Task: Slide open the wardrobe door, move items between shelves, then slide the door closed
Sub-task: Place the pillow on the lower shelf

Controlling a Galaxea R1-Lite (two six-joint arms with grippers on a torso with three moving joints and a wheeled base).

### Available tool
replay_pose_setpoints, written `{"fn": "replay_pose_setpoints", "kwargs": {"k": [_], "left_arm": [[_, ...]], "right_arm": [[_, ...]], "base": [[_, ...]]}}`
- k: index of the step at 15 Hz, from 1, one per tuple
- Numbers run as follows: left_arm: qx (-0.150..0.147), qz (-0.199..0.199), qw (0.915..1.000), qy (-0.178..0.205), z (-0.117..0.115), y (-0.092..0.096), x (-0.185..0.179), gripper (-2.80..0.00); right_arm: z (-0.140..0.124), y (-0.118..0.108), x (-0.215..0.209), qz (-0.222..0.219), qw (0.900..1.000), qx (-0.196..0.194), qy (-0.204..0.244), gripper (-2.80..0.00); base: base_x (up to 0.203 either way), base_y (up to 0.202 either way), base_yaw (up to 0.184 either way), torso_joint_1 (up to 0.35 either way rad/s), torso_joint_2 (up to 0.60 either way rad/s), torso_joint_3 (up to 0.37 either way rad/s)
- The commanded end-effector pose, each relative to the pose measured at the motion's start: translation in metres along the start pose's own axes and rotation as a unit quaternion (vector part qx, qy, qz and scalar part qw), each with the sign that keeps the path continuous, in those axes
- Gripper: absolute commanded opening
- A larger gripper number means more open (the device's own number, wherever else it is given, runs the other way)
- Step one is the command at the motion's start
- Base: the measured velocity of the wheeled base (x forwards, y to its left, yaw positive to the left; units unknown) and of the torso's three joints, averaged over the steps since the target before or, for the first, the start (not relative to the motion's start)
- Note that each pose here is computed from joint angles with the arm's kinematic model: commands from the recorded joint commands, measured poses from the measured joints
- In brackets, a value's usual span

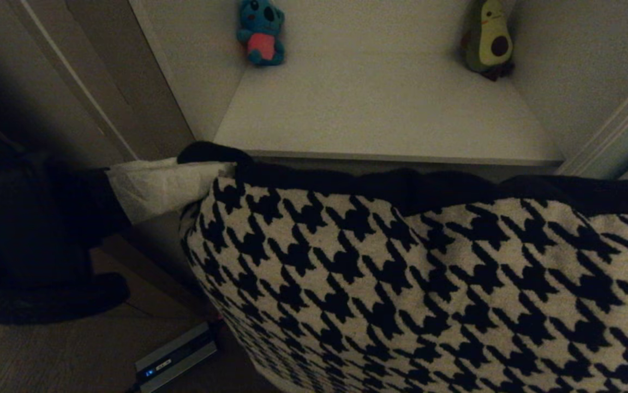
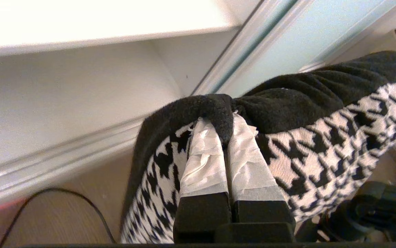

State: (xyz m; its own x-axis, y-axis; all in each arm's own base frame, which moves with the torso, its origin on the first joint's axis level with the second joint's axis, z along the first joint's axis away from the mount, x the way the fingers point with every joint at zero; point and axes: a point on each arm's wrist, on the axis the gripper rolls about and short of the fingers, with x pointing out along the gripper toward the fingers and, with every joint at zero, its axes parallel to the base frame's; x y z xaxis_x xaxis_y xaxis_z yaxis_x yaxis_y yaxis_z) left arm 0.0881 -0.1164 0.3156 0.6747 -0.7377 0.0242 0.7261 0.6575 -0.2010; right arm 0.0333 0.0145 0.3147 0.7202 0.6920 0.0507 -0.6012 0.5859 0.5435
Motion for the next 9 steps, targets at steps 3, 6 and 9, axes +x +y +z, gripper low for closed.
{"fn": "replay_pose_setpoints", "kwargs": {"k": [3, 6, 9], "left_arm": [[-0.016, 0.004, 0.9995, 0.028, -0.013, 0.0, 0.017, -2.8], [-0.024, 0.001, 0.9996, 0.015, -0.004, -0.003, 0.033, -2.8], [-0.044, 0.01, 0.9986, 0.029, -0.006, -0.006, 0.062, -2.8]], "right_arm": [[-0.008, -0.014, 0.006, -0.009, 1.0, 0.022, 0.018, -2.8], [-0.007, -0.019, 0.01, -0.012, 0.999, 0.028, 0.024, -2.8], [-0.001, -0.031, 0.023, -0.019, 0.999, 0.038, 0.032, -2.8]], "base": [[0.0, 0.0, 0.0, 0.0, 0.0, 0.0], [0.0, 0.0, 0.0, 0.0, 0.0, 0.0], [0.0, 0.0, 0.0, 0.0, 0.0, 0.0]]}}
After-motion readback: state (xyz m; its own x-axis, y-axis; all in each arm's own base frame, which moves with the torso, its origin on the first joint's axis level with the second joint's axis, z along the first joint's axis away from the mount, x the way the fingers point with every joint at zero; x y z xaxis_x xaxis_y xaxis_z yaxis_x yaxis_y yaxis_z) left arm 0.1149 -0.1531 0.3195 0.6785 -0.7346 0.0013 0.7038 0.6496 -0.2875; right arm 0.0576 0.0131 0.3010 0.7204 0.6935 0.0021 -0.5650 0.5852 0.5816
